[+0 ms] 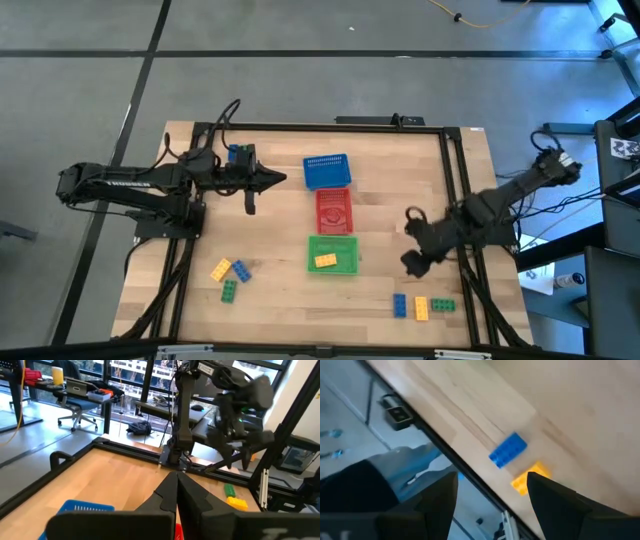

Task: Sort & place blocks by color
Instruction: Put the right yellow game piece into the green basket

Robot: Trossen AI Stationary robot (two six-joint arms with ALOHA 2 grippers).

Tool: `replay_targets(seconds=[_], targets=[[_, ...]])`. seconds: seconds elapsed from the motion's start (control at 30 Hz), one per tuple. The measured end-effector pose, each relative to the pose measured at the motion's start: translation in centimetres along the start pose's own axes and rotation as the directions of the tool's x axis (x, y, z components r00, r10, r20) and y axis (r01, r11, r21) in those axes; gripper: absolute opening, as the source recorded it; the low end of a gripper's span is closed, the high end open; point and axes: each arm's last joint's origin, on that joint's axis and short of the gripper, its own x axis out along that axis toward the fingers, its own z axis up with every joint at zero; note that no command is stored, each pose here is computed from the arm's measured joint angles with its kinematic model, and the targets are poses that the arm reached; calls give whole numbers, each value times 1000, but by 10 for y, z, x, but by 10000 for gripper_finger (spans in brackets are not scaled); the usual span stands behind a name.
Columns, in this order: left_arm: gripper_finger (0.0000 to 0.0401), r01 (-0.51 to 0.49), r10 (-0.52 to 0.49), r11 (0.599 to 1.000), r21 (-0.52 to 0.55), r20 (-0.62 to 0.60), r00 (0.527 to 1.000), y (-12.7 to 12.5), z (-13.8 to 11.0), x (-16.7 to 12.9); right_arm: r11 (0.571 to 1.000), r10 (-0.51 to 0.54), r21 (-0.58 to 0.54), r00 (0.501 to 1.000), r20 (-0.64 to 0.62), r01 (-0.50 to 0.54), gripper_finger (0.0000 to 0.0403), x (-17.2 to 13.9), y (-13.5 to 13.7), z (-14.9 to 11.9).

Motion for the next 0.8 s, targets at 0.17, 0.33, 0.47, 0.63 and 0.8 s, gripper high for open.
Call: replay_targets(seconds=[0.17,0.33,0.47,0.63,0.8], targets=[[0,-3,3,1000,-17,-11,1000,0,-1,0,985,-95,142,995,-24,98,242,23,1,-29],[0,-3,3,1000,-20,-11,1000,0,-1,0,944,-199,260,979,-45,204,242,48,0,-51],[0,-3,3,1000,-23,-11,1000,0,-1,0,907,-265,326,963,-51,267,242,69,-2,-65],[0,-4,3,1000,-24,-11,1000,0,-1,0,877,-325,360,945,-45,319,242,92,-4,-72],[0,-5,4,1000,-24,-10,1000,0,-1,0,860,-372,365,928,-31,357,242,112,-6,-72]])
